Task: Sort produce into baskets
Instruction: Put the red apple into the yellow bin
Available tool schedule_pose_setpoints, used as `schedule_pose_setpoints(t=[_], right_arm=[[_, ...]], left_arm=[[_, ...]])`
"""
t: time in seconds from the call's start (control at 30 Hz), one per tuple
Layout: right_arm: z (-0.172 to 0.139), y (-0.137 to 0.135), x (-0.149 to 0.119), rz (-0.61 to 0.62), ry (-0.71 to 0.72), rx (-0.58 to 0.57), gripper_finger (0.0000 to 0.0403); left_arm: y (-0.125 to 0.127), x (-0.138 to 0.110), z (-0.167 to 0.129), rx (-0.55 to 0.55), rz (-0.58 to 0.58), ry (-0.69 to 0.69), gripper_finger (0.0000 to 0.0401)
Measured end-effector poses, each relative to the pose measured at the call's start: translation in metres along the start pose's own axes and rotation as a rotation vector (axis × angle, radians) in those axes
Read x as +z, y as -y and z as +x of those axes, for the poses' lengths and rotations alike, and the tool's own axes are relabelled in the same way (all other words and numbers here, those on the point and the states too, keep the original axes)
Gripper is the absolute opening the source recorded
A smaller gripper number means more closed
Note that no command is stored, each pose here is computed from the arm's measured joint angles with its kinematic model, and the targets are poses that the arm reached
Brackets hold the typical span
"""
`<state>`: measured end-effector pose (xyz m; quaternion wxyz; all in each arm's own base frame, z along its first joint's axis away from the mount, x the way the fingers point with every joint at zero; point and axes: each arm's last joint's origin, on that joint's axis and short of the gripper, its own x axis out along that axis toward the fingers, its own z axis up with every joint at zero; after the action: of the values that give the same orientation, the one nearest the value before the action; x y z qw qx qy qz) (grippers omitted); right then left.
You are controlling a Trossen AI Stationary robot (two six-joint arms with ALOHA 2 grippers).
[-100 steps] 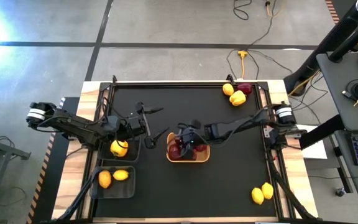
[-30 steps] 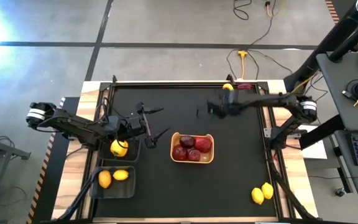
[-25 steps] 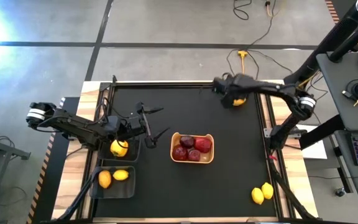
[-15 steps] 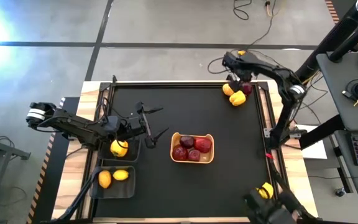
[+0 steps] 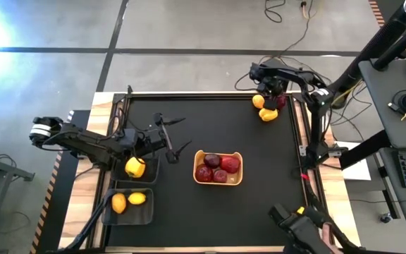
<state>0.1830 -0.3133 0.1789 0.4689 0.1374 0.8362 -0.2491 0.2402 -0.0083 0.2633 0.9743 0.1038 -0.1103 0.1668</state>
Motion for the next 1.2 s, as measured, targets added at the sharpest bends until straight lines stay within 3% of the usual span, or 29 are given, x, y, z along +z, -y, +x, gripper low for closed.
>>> schedule_pose_setpoints(t=[0.13,0.4,0.57,0.73,0.87,1.03,1.2], right_arm=[[0.010,-0.002,0.007,-0.014,0.005,0.078,0.0384],[0.017,-0.002,0.018,0.043,0.044,0.093,0.0380],[0.014,-0.003,0.015,0.108,0.042,0.096,0.0328],[-0.005,-0.005,0.003,0.130,0.074,0.071,0.0311],[-0.042,-0.010,-0.020,0.161,0.184,0.029,0.0311],[-0.099,-0.048,-0.063,0.159,0.416,0.054,0.0311],[-0.136,-0.127,-0.105,0.024,0.718,0.232,0.0311]], left_arm=[[0.001,-0.003,0.001,-0.003,0.005,-0.012,0.0372],[0.001,-0.007,0.005,0.009,0.003,-0.003,0.0372],[0.001,-0.008,0.005,0.011,0.008,-0.007,0.0372],[0.001,-0.008,0.005,0.012,0.009,-0.008,0.0372],[0.001,-0.011,0.005,0.007,0.019,-0.031,0.0372],[0.000,-0.011,0.005,0.011,0.019,-0.030,0.0372],[0.000,-0.010,0.005,0.013,0.009,-0.023,0.0372]])
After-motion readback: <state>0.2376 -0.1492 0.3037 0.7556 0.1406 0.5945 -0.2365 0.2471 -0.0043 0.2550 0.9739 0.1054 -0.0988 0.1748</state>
